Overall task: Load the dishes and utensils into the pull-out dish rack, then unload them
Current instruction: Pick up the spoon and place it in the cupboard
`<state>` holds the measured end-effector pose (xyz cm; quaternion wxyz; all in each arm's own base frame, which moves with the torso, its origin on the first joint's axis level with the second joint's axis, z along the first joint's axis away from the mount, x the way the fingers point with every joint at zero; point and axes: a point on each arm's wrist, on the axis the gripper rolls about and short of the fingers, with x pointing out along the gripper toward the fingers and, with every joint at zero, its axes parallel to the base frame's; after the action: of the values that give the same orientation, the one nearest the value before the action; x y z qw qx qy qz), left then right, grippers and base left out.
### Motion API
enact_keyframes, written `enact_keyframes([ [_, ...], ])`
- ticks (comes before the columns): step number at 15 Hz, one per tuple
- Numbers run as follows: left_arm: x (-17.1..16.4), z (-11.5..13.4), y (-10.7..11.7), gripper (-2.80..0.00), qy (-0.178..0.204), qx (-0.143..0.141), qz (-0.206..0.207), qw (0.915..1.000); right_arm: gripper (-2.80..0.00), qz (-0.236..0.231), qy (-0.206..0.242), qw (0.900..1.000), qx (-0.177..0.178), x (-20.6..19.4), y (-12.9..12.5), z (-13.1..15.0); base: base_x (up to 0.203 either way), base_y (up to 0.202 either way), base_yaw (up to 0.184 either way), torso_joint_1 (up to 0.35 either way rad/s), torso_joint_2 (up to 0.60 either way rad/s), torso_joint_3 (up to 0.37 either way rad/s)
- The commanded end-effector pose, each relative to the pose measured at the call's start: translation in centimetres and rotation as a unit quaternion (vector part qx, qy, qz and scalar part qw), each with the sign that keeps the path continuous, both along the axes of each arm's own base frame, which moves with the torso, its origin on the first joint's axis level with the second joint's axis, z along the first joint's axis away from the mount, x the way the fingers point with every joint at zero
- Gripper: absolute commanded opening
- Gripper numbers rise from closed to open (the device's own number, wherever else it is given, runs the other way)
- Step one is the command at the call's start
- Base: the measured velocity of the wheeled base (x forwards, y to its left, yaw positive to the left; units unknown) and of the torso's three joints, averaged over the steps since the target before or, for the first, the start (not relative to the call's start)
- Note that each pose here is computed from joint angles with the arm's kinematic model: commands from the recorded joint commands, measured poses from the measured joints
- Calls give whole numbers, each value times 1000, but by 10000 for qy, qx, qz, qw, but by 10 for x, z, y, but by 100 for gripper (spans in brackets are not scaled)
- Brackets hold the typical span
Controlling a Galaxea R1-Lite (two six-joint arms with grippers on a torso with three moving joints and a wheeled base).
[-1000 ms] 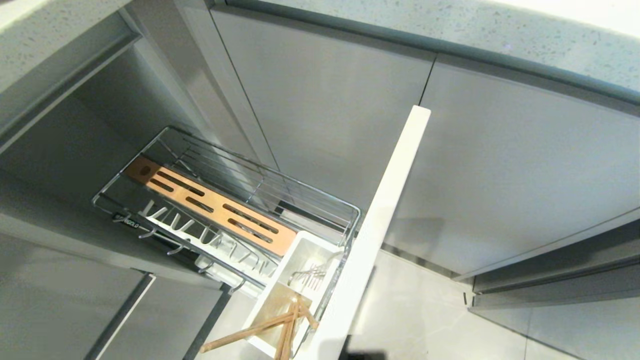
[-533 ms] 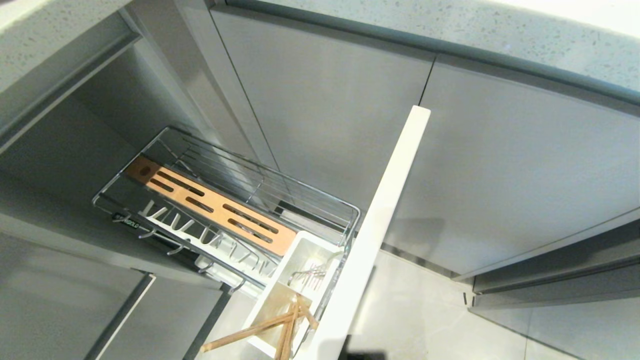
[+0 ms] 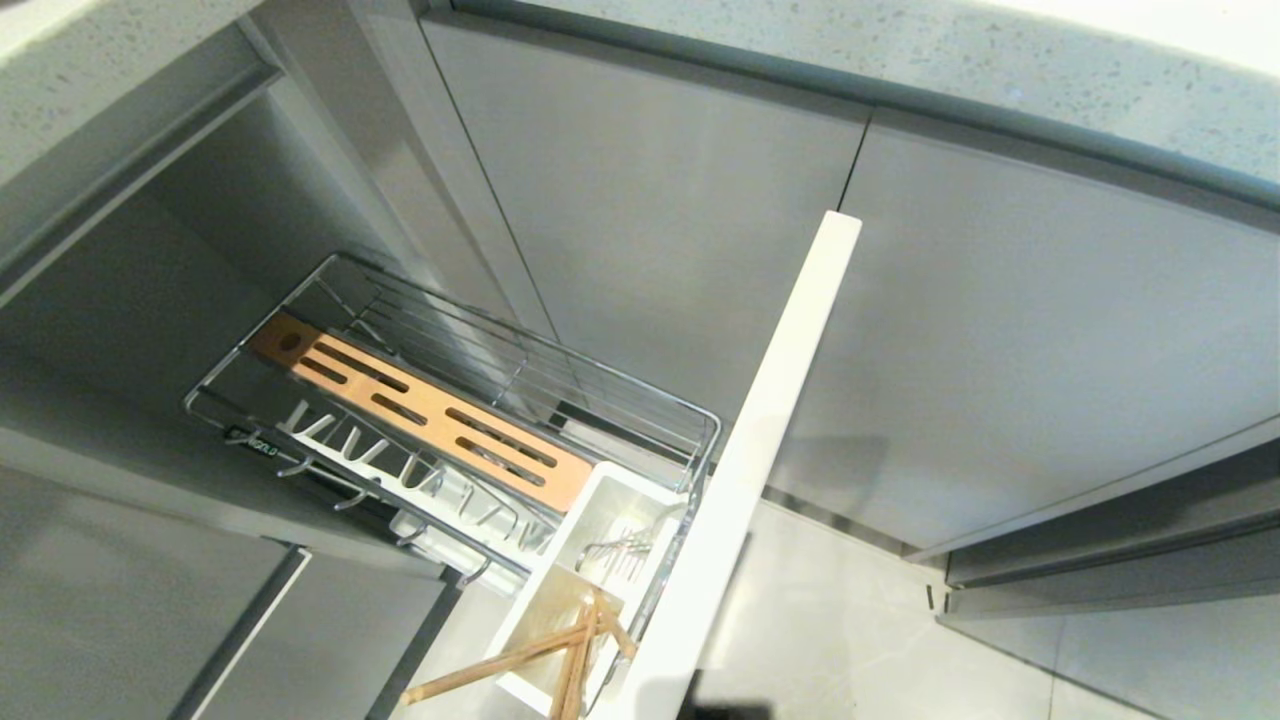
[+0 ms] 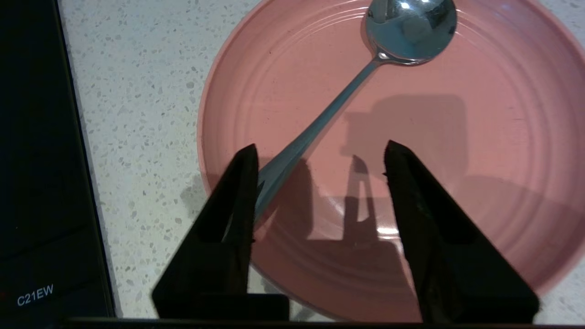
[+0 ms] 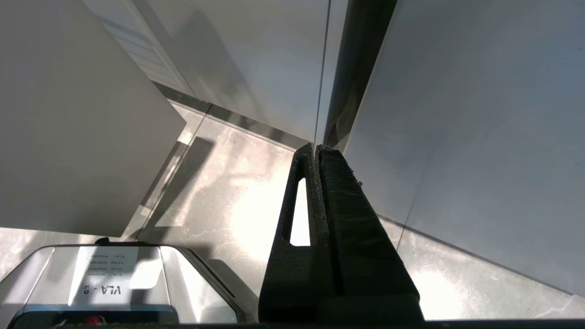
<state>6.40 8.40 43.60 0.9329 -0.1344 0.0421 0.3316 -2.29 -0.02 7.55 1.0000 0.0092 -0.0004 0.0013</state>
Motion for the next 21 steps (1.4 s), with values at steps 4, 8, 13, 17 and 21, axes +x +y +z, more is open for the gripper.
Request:
enact_keyframes([
  [4, 9, -3, 16, 0, 43, -100, 73, 9999, -280, 3, 12, 10000, 0, 0, 0, 0, 0, 0, 0, 0, 0, 0],
  [8, 14, -6, 24, 0, 37, -316, 53, 9995, -280, 3, 12, 10000, -2, 0, 0, 0, 0, 0, 0, 0, 0, 0],
  [13, 19, -14, 28, 0, 137, -641, -405, 9970, -280, 3, 12, 10000, 0, 0, 0, 0, 0, 0, 0, 0, 0, 0],
  [17, 21, -16, 26, 0, 118, -776, -821, 9935, -280, 2, 12, 10000, 0, 0, 0, 0, 0, 0, 0, 0, 0, 0],
  [21, 25, -16, 23, 0, 141, -780, -1002, 9918, -280, 3, 12, 10000, 0, 0, 0, 0, 0, 0, 0, 0, 0, 0],
])
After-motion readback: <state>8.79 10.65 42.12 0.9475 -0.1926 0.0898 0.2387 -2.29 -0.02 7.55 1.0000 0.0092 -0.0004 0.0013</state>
